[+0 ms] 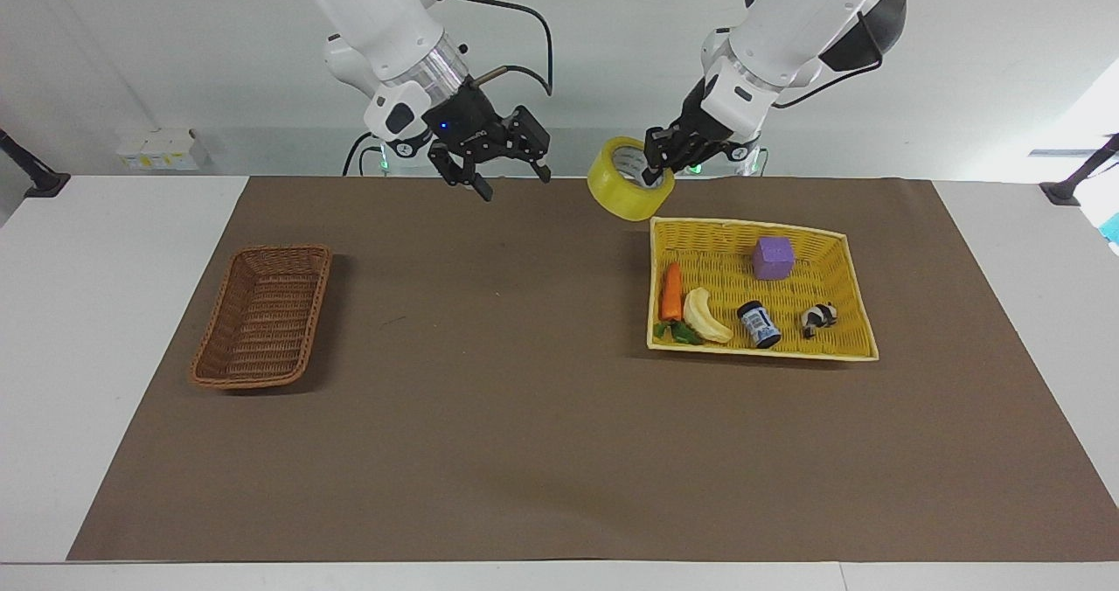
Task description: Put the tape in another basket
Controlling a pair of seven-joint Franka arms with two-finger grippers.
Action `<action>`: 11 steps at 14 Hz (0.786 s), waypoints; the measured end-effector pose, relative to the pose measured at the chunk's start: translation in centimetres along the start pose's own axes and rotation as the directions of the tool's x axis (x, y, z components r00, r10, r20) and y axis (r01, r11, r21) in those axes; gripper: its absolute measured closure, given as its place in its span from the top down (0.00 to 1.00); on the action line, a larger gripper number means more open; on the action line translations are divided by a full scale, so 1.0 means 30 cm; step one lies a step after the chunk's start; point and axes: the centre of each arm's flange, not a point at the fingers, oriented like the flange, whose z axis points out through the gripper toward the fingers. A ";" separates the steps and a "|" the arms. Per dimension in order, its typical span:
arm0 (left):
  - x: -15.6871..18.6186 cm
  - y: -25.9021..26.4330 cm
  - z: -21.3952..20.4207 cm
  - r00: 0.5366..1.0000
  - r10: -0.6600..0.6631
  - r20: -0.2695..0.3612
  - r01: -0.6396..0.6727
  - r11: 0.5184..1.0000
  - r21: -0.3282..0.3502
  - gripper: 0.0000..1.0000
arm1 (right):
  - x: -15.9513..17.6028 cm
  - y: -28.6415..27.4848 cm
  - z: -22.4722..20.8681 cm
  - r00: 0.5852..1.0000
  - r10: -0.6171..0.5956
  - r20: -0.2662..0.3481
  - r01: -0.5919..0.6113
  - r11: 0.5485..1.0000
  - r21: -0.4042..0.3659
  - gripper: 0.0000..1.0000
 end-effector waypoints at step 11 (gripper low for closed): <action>-0.056 0.100 0.043 1.000 0.002 0.013 0.000 0.992 -0.123 0.22 | 0.008 0.028 0.011 0.999 -0.002 0.035 0.000 0.998 0.068 0.86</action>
